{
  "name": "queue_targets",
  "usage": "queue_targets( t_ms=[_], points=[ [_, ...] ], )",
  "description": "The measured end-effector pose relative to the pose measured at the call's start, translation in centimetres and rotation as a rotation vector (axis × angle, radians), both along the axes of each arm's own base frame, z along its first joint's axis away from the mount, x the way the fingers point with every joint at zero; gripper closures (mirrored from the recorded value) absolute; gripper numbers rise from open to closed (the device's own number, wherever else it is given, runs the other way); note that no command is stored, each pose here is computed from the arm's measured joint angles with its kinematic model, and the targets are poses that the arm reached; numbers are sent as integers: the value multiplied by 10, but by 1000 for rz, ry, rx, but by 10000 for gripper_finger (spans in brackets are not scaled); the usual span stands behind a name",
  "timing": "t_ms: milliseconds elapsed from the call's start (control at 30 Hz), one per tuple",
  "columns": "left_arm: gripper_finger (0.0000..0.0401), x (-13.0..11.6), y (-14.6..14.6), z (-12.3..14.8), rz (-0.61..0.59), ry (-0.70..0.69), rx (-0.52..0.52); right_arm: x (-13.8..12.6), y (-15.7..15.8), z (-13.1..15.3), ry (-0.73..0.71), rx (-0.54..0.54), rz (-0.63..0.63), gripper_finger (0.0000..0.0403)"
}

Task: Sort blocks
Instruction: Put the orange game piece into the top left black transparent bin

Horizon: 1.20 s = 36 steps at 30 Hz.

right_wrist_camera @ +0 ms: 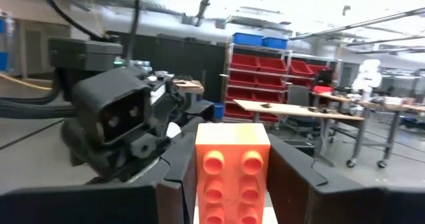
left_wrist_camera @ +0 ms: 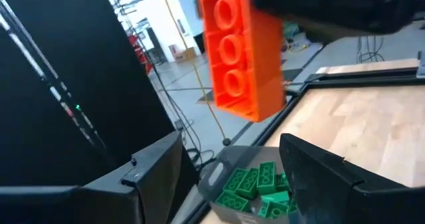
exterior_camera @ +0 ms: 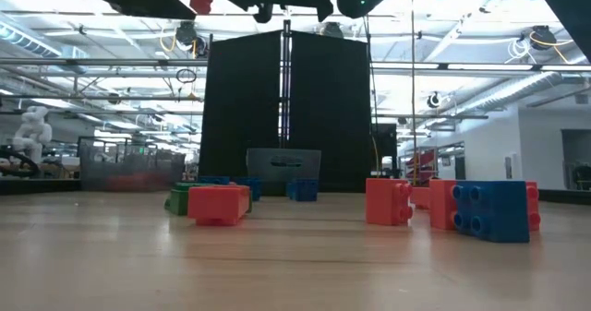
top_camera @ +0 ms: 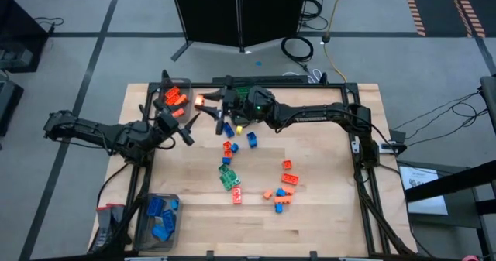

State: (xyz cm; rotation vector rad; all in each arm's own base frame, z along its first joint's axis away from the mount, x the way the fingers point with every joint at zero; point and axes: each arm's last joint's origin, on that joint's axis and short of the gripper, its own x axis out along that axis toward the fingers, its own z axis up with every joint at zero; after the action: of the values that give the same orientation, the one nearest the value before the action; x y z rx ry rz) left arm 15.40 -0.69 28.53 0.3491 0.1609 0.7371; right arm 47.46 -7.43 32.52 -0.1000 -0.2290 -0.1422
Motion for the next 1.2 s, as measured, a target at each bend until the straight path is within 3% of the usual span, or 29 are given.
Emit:
queue_targets(
  t_ms=[333, 600, 833, 1200],
  points=[
    [146, 13, -2, -7, 10, 52, 27, 1, 0, 3, -74, -13, -6, 283],
    [146, 21, -3, -5, 59, 69, 88, 13, -3, -25, -47, 20, -49, 283],
    [147, 21, -2, -5, 111, 73, 95, 14, -5, -26, -85, 24, -75, 283],
    [195, 25, -3, -1, 94, 35, 114, 13, -8, -26, -89, 48, -72, 283]
  ],
)
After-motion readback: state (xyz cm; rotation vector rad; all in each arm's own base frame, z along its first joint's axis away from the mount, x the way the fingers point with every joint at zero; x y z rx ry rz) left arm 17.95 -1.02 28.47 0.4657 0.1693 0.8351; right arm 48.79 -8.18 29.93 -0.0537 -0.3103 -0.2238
